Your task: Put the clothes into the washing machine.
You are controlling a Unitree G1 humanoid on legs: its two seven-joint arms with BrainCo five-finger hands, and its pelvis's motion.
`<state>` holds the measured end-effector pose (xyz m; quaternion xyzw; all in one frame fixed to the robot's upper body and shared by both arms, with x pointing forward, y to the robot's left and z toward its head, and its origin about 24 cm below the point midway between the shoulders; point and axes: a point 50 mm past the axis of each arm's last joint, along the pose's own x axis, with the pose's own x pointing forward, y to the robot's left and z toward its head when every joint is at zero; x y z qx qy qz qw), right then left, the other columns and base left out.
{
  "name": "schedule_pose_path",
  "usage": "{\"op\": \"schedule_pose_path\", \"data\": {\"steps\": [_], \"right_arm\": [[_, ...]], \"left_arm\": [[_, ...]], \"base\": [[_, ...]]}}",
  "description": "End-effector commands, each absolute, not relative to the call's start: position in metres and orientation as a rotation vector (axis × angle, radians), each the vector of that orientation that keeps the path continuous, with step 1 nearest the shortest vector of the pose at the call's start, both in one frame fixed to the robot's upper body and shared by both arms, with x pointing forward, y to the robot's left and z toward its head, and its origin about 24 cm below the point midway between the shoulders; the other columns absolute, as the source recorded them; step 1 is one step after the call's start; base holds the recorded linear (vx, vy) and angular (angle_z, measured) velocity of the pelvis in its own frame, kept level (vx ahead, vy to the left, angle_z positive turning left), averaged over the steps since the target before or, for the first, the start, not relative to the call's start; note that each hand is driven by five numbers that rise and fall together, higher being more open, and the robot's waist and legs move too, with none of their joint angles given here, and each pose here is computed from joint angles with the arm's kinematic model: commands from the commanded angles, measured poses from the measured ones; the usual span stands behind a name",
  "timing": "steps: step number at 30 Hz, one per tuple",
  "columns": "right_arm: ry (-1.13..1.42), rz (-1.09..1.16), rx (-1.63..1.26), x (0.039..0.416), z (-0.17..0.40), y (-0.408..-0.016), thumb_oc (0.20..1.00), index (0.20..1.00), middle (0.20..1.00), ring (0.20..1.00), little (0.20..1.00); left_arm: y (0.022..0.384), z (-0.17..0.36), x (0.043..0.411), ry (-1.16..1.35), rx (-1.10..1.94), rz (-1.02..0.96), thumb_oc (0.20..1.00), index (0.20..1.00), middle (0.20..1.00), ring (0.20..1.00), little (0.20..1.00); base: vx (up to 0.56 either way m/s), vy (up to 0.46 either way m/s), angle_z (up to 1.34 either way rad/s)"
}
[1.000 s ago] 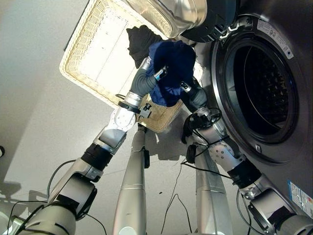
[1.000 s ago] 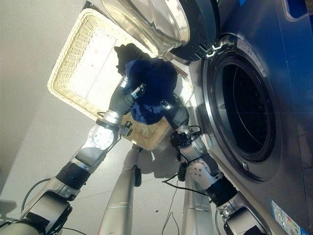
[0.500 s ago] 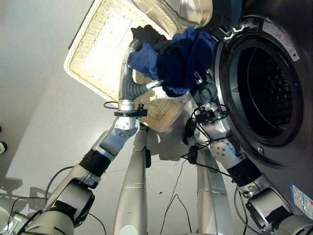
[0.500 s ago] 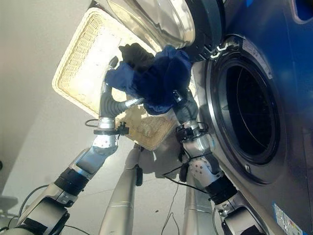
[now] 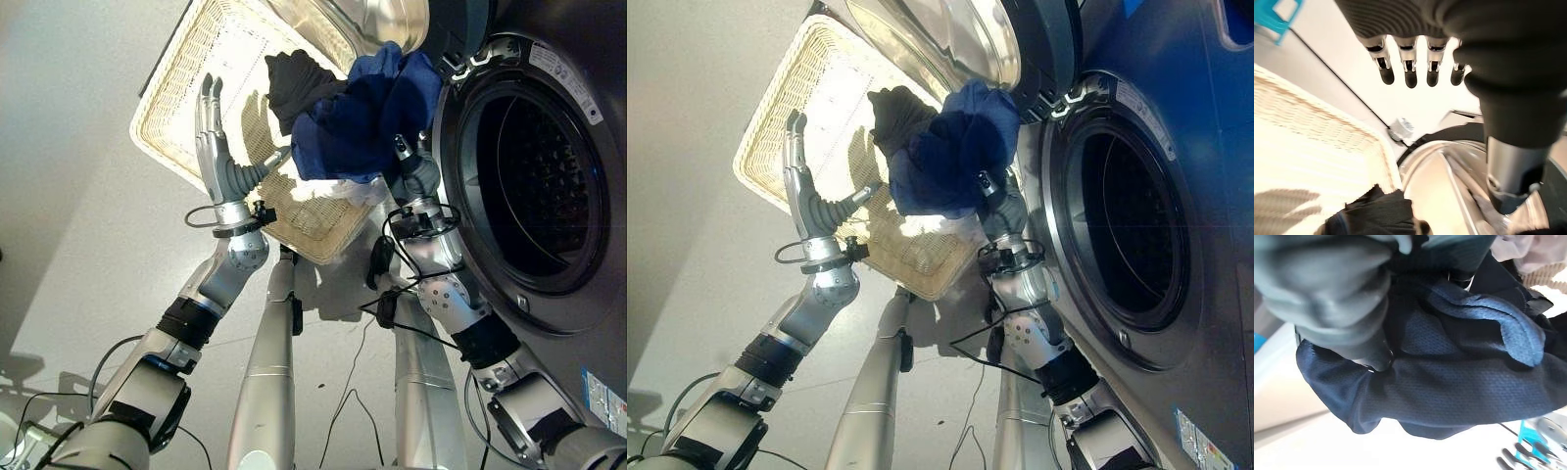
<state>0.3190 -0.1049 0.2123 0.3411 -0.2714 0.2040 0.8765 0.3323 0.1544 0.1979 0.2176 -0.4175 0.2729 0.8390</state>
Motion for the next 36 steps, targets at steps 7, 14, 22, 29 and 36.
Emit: {"op": "schedule_pose_path", "data": {"steps": [7, 14, 22, 29, 36], "right_arm": [[-0.594, 0.348, 0.864, 0.326, 0.214, -0.132, 0.2, 0.2, 0.2, 0.2, 0.2], [-0.467, 0.134, 0.994, 0.351, 0.175, -0.179, 0.2, 0.2, 0.2, 0.2, 0.2], [-0.41, -0.086, 1.116, 0.365, 0.145, -0.232, 0.2, 0.2, 0.2, 0.2, 0.2], [-0.465, -0.408, 1.267, 0.369, 0.153, -0.31, 0.2, 0.2, 0.2, 0.2, 0.2], [-1.147, -0.872, 1.095, 0.288, 0.293, -0.41, 0.2, 0.2, 0.2, 0.2, 0.2]], "left_arm": [[0.165, 0.209, 0.336, -0.928, 0.368, 0.629, 1.0, 1.0, 1.0, 1.0, 1.0], [0.179, 0.194, 0.353, -0.812, 0.427, 0.644, 1.0, 1.0, 1.0, 1.0, 1.0], [0.199, 0.194, 0.365, -0.746, 0.472, 0.671, 1.0, 1.0, 1.0, 1.0, 1.0], [0.221, 0.195, 0.376, -0.658, 0.488, 0.668, 1.0, 1.0, 1.0, 1.0, 1.0], [0.268, 0.179, 0.366, -0.555, 0.626, 0.7, 1.0, 1.0, 1.0, 1.0, 1.0]], "base": [[0.0, 0.005, 0.0], [0.0, 0.021, -0.03], [0.0, 0.006, -0.03], [0.01, -0.003, -0.04], [0.01, -0.045, -0.07]]}}
